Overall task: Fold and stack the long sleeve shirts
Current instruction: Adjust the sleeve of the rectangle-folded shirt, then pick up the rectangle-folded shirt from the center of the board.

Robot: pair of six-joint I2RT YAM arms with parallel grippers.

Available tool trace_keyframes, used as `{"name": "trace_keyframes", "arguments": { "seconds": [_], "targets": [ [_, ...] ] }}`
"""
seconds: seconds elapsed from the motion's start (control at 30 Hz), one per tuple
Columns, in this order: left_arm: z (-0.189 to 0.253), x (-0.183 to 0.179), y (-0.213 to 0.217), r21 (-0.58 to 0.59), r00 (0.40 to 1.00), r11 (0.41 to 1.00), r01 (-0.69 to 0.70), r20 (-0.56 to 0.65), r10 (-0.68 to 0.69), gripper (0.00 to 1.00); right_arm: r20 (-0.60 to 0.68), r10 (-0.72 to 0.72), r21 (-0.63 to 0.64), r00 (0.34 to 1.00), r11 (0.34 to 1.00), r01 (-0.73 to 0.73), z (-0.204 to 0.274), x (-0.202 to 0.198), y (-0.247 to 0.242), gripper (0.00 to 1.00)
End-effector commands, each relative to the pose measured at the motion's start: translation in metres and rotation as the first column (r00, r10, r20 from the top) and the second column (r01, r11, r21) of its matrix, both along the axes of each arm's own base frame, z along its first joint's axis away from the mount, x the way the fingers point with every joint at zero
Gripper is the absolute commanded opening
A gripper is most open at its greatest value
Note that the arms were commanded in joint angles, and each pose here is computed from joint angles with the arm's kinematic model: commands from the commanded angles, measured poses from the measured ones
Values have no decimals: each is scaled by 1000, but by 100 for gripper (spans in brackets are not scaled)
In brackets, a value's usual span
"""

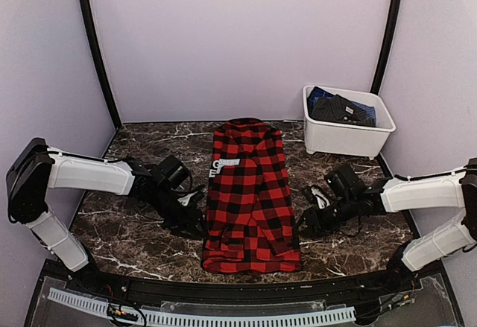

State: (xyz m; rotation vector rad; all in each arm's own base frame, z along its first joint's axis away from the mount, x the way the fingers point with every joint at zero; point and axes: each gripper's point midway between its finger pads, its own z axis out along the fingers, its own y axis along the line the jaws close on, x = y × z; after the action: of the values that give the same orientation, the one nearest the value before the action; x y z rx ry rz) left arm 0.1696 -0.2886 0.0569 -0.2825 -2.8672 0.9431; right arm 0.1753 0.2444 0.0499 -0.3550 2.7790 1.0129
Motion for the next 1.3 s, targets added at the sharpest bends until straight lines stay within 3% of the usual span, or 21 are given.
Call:
{"name": "trace_keyframes", "arguments": {
  "seconds": [0.0, 0.53, 0.87, 1.07, 1.27],
  "targets": [
    [-9, -2, 1, -19, 1000, 1000, -7, -9, 7, 42, -44, 15, 45, 999, 999, -13, -1, -14, 7, 49],
    [-37, -13, 5, 0, 996, 999, -33, -82, 33, 40, -149, -6, 50, 989, 999, 14, -20, -38, 2, 45],
    [-47, -17, 5, 19, 993, 999, -46, -105, 48, 37, -177, -6, 81, 984, 996, 21, -26, -43, 6, 38],
    [-52, -22, 4, 26, 990, 998, -52, -126, 55, 31, -190, -2, 89, 982, 996, 19, -29, -47, 7, 34],
    [-52, -24, 2, 23, 988, 998, -61, -142, 64, 18, -192, -1, 109, 981, 994, 23, -29, -47, 10, 31]
  ]
}}
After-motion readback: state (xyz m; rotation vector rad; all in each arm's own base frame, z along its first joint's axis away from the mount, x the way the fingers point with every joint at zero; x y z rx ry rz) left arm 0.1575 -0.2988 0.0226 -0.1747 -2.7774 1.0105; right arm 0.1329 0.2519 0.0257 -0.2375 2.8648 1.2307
